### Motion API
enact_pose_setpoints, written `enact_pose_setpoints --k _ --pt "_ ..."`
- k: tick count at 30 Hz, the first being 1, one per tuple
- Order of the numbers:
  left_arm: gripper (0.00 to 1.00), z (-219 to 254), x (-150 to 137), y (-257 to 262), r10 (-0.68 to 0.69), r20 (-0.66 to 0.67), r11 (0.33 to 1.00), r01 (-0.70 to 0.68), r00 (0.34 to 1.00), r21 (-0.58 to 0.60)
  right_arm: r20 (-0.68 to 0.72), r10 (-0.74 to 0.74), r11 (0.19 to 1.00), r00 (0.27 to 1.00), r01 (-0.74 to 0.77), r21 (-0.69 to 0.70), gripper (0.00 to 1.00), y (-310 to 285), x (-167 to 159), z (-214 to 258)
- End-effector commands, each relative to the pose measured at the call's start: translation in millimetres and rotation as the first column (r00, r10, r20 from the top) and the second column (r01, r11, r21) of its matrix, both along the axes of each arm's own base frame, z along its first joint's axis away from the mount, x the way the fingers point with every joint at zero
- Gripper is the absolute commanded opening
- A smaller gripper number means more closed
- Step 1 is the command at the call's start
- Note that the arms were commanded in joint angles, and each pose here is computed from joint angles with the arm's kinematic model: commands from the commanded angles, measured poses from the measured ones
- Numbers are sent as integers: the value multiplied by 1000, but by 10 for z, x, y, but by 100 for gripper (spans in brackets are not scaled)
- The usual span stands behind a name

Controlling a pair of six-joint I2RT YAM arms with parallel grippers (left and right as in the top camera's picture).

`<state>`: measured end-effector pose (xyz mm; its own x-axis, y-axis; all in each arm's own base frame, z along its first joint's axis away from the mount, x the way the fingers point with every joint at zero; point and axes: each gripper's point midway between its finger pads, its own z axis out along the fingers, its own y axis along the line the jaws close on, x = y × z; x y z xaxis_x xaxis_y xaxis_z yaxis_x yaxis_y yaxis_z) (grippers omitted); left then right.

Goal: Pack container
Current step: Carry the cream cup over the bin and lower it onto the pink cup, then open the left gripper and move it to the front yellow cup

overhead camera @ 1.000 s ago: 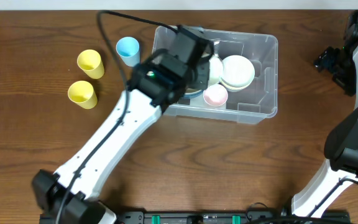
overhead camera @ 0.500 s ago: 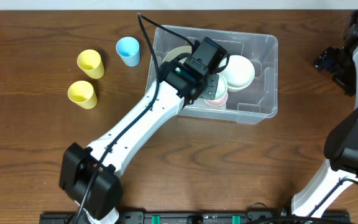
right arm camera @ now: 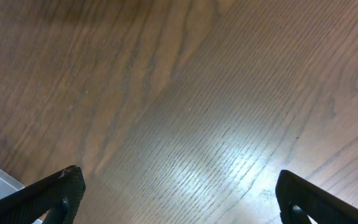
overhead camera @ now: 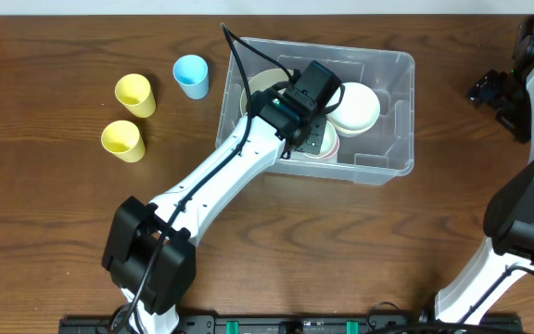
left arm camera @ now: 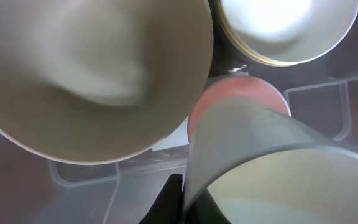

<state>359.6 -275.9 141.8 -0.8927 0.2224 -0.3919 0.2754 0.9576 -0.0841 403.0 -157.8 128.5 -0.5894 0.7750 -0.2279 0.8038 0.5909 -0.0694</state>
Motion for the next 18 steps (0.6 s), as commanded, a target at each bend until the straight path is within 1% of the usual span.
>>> enact_pose_setpoints --k 1,4,5,7,10,11,16,18 --pt "6 -25 -23 -35 -15 -16 1000 15 1000 -11 -1 -17 1000 1000 17 -13 99 -39 -25 14" --pt "6 -26 -24 -32 -15 -17 1000 15 1000 -10 -1 -17 1000 1000 17 -13 99 -39 -25 14" --pt "8 -25 -23 -33 -15 -17 1000 15 1000 -10 -1 -17 1000 1000 17 -13 99 -37 -24 14" --pt "21 -23 -18 -36 -15 -14 1000 15 1000 -11 -1 -17 1000 1000 17 -13 99 -39 -25 14" --pt "37 -13 -2 -49 -22 -5 1000 22 1000 -14 -1 -17 1000 1000 17 -13 99 -39 -25 14" --pt "44 -8 7 -54 -26 -1 1000 26 1000 -15 -1 -17 1000 1000 17 -13 99 -39 -25 14" --pt "49 114 81 -41 -48 39 999 49 998 -24 -1 -17 1000 1000 17 -13 99 -39 -25 14" --pt "50 257 157 57 -20 76 999 22 997 -29 -1 -17 1000 1000 17 -13 99 -38 -25 14"
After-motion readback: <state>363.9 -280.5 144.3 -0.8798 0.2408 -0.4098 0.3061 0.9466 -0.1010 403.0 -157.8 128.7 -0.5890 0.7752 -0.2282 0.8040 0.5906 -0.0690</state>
